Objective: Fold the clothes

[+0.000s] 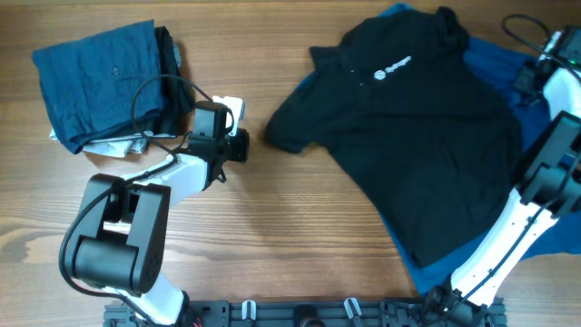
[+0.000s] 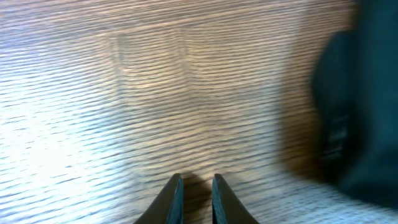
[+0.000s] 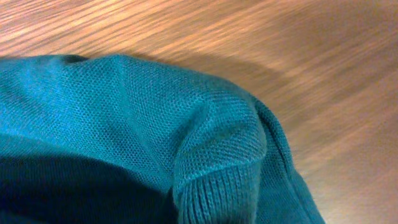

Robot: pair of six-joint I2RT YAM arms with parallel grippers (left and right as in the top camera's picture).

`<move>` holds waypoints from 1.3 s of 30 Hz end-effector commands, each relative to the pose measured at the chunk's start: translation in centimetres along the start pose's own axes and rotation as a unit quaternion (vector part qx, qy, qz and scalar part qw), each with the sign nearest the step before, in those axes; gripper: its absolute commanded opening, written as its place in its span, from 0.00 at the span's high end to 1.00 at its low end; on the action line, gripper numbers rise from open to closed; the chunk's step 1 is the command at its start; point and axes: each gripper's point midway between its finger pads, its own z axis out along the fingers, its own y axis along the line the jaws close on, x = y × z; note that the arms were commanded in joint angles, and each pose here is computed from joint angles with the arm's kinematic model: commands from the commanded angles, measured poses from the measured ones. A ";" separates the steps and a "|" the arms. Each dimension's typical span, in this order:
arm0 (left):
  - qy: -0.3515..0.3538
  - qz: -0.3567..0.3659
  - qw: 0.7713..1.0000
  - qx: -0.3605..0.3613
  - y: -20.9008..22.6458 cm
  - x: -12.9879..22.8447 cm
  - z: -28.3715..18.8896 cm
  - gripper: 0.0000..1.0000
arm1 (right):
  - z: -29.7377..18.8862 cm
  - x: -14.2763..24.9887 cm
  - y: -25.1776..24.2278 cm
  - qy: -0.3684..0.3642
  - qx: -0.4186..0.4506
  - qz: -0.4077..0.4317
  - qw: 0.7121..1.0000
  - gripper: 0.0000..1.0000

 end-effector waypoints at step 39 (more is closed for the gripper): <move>-0.079 0.066 0.967 0.232 -14.3 -5.7 3.8 0.00 | 1.0 0.7 2.1 0.007 -0.051 0.000 0.999 0.69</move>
